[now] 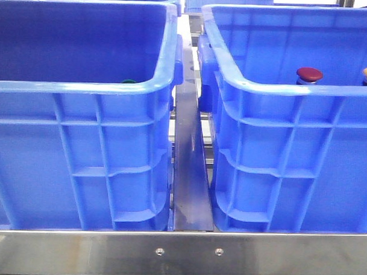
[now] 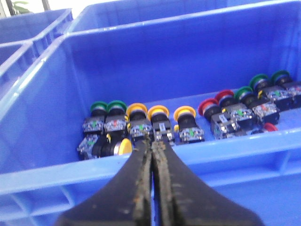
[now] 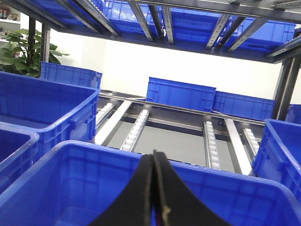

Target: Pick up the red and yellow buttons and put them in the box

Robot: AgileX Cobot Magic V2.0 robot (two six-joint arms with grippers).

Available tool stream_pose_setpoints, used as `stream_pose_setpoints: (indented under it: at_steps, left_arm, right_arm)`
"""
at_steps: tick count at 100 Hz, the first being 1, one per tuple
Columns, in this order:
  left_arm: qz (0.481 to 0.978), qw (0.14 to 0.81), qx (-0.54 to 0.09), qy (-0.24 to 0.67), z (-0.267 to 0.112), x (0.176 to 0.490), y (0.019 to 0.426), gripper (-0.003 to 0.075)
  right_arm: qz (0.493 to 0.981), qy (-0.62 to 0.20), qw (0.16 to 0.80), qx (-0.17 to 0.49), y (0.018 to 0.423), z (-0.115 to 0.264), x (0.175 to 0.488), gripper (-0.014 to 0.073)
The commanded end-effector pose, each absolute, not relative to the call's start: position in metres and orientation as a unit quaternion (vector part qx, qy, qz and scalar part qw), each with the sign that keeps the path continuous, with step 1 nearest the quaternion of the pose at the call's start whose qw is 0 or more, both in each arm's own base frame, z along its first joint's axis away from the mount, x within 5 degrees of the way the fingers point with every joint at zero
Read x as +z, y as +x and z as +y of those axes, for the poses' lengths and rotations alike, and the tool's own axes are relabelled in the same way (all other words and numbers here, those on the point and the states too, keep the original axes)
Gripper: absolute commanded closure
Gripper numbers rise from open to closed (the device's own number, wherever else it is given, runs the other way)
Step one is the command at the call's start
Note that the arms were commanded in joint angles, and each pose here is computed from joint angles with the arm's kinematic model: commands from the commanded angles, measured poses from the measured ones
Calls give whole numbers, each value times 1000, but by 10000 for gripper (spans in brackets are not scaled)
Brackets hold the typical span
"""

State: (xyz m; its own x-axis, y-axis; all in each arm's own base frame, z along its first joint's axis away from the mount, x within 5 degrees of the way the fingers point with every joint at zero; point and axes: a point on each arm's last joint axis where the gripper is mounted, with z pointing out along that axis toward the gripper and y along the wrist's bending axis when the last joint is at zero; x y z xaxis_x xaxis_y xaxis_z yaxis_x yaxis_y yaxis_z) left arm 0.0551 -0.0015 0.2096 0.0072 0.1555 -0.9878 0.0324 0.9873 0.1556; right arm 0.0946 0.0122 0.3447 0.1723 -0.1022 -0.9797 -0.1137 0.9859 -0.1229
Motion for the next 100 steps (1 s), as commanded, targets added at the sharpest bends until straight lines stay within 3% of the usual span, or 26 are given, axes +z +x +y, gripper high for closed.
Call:
stream_pose_setpoints:
  at_steps: [1, 100]
  left_arm:
    - [641, 764, 42, 60, -2, 226, 51, 739]
    - [628, 775, 40, 61, -3, 211, 54, 739]
  right_arm:
    - [627, -60, 775, 50, 92, 14, 356, 662]
    - [627, -60, 775, 50, 92, 14, 356, 662]
